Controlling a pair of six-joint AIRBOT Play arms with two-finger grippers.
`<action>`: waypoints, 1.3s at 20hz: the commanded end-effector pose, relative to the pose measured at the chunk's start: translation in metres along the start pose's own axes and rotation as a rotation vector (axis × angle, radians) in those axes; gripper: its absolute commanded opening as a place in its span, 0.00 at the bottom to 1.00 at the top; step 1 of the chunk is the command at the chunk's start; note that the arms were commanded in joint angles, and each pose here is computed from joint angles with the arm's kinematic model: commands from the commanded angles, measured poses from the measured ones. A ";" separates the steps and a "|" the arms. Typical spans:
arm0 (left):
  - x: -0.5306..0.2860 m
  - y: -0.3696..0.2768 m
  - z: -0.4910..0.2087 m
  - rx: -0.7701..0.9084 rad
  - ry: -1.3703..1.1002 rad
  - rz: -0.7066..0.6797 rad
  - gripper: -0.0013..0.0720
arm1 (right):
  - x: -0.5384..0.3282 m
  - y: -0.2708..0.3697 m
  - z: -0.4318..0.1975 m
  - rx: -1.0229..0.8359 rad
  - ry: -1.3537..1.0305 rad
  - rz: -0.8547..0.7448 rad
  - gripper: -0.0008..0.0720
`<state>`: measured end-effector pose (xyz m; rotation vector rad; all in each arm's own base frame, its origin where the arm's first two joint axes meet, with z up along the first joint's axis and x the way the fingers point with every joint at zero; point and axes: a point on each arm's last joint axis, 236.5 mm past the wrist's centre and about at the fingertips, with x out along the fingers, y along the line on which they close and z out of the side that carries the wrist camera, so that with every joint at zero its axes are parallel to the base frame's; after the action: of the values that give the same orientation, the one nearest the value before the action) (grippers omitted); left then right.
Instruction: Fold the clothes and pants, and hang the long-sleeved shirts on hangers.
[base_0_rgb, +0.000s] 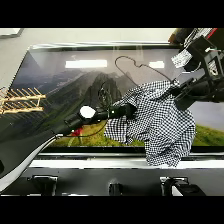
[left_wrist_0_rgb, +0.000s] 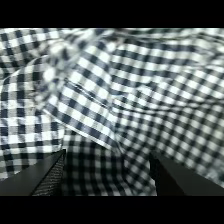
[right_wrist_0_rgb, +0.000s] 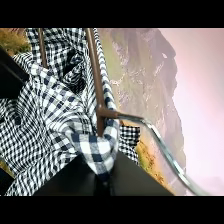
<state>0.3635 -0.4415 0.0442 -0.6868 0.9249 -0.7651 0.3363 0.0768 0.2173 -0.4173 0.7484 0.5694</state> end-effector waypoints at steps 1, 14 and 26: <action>0.012 0.012 0.007 -0.051 -0.045 0.026 0.83 | 0.000 0.001 0.000 0.004 0.001 0.002 0.04; 0.022 0.004 0.029 -0.080 -0.066 -0.010 0.04 | 0.000 -0.003 -0.003 0.045 0.014 -0.012 0.04; -0.064 0.000 0.138 0.133 -0.069 -0.036 0.04 | -0.011 0.009 -0.033 0.030 0.135 0.014 0.04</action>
<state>0.4585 -0.3774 0.1257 -0.6807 0.7783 -0.8077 0.3126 0.0642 0.2057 -0.4195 0.8598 0.5440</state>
